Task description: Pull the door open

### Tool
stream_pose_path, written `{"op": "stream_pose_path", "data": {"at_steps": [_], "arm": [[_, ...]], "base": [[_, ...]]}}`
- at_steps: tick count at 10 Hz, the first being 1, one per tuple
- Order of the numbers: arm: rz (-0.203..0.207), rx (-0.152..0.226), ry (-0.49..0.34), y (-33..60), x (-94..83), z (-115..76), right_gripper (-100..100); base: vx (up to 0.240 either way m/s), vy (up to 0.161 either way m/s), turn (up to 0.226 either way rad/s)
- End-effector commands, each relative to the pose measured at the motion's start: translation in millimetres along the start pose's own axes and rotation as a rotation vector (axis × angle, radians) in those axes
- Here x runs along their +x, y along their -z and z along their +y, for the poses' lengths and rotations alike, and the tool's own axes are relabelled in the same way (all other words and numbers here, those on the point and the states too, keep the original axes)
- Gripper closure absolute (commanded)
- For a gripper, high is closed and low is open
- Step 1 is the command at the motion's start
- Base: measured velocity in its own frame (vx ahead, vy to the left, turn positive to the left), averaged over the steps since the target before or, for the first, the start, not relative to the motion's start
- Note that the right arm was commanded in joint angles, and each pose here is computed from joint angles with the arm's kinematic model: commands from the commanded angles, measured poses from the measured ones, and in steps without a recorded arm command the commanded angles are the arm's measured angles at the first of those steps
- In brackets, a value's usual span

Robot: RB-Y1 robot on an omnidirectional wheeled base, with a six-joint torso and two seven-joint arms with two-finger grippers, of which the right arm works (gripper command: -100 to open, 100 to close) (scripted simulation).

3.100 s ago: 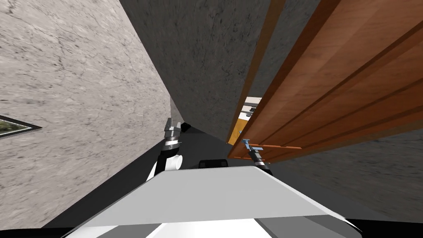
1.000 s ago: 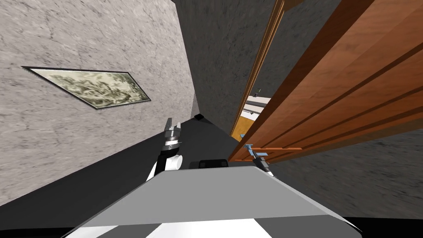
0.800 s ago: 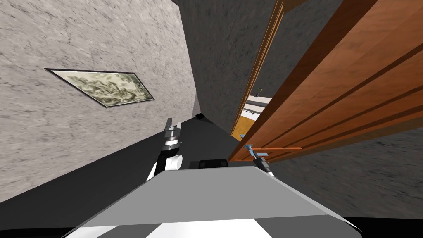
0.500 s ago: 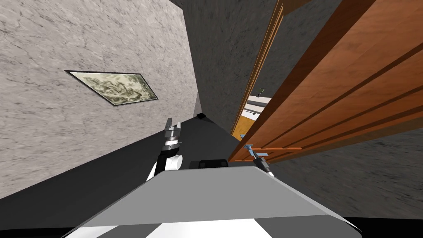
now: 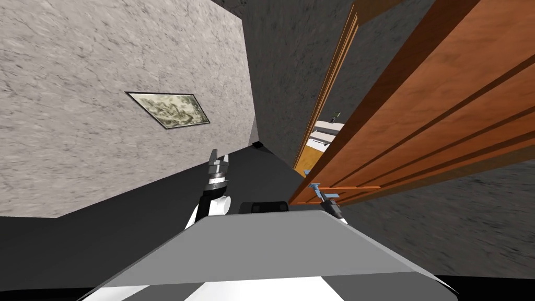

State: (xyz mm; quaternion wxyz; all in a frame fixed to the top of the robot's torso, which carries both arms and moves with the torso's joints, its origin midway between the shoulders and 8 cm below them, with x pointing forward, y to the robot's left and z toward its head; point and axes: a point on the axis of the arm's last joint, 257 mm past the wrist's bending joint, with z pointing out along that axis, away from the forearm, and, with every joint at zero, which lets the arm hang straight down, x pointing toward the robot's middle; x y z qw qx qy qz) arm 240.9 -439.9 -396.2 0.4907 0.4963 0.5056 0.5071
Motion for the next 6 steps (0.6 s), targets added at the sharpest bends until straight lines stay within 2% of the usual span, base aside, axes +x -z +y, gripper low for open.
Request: {"op": "stream_pose_path", "data": {"at_steps": [1, 4, 6], "arm": [[-0.002, -0.002, 0.004, 1.8, -3.1, 2.1, 100], [0.003, -0.003, 0.006, 3.5, -4.9, 3.1, 100], [0.005, -0.004, 0.007, 4.4, -6.0, 3.7, 100]], "base": [[-0.182, -0.071, 0.15], [-0.194, -0.05, 0.132], [-0.187, -0.017, 0.119]]}}
